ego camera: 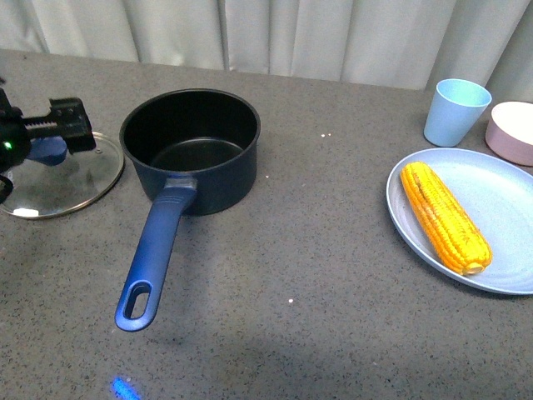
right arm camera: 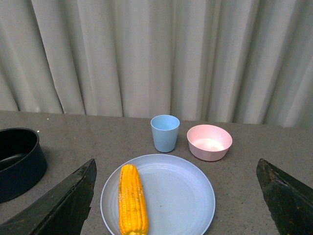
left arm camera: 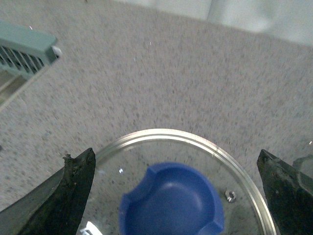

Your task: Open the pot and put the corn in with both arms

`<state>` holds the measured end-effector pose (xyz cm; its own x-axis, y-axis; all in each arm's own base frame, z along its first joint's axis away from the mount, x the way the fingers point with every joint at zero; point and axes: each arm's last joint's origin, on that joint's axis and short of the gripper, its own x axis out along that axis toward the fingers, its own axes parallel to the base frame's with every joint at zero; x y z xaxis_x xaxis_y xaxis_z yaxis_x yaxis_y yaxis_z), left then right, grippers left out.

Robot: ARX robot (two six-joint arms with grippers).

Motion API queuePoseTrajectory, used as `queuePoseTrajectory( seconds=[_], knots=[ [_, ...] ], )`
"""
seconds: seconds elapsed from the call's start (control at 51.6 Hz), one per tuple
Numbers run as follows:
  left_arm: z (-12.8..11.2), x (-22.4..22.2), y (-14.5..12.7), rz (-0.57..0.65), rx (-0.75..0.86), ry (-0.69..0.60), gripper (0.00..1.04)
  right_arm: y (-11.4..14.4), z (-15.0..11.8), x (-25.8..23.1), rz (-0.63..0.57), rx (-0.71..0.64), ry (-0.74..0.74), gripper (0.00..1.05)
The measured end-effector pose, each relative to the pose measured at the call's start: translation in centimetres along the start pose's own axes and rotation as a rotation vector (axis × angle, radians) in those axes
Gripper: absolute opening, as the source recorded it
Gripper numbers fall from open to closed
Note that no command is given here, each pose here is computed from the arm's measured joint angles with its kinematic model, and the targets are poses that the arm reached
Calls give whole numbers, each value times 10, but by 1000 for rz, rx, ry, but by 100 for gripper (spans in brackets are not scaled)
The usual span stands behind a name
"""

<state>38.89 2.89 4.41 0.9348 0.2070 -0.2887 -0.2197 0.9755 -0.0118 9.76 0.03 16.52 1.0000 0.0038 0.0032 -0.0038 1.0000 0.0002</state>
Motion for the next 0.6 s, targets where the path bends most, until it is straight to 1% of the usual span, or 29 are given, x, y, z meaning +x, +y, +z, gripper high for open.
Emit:
queuePoseTrajectory(
  seconds=[0.194, 0.252, 0.272, 0.33, 0.349, 0.388, 0.427, 0.485, 0.543, 0.601],
  knots=[
    [38, -34, 10, 12, -11, -90, 98, 0, 0, 0, 0, 0, 0, 96],
    [43, -47, 13, 16, 4, -105, 98, 0, 0, 0, 0, 0, 0, 96],
    [43, -51, 15, -5, 9, -113, 97, 0, 0, 0, 0, 0, 0, 96],
    [47, -69, 17, -138, 14, -208, 86, 0, 0, 0, 0, 0, 0, 96],
    [46, -72, 18, -155, 16, -219, 85, 0, 0, 0, 0, 0, 0, 96],
    [47, -87, 18, -195, 23, -251, 77, 0, 0, 0, 0, 0, 0, 96],
    [50, -106, 18, -210, 28, -274, 67, 0, 0, 0, 0, 0, 0, 96],
    [52, -125, 18, -212, 32, -286, 54, 0, 0, 0, 0, 0, 0, 96],
    [50, -143, 18, -214, 33, -283, 40, 0, 0, 0, 0, 0, 0, 96],
    [49, -156, 17, -219, 34, -276, 29, 0, 0, 0, 0, 0, 0, 96]
  ],
)
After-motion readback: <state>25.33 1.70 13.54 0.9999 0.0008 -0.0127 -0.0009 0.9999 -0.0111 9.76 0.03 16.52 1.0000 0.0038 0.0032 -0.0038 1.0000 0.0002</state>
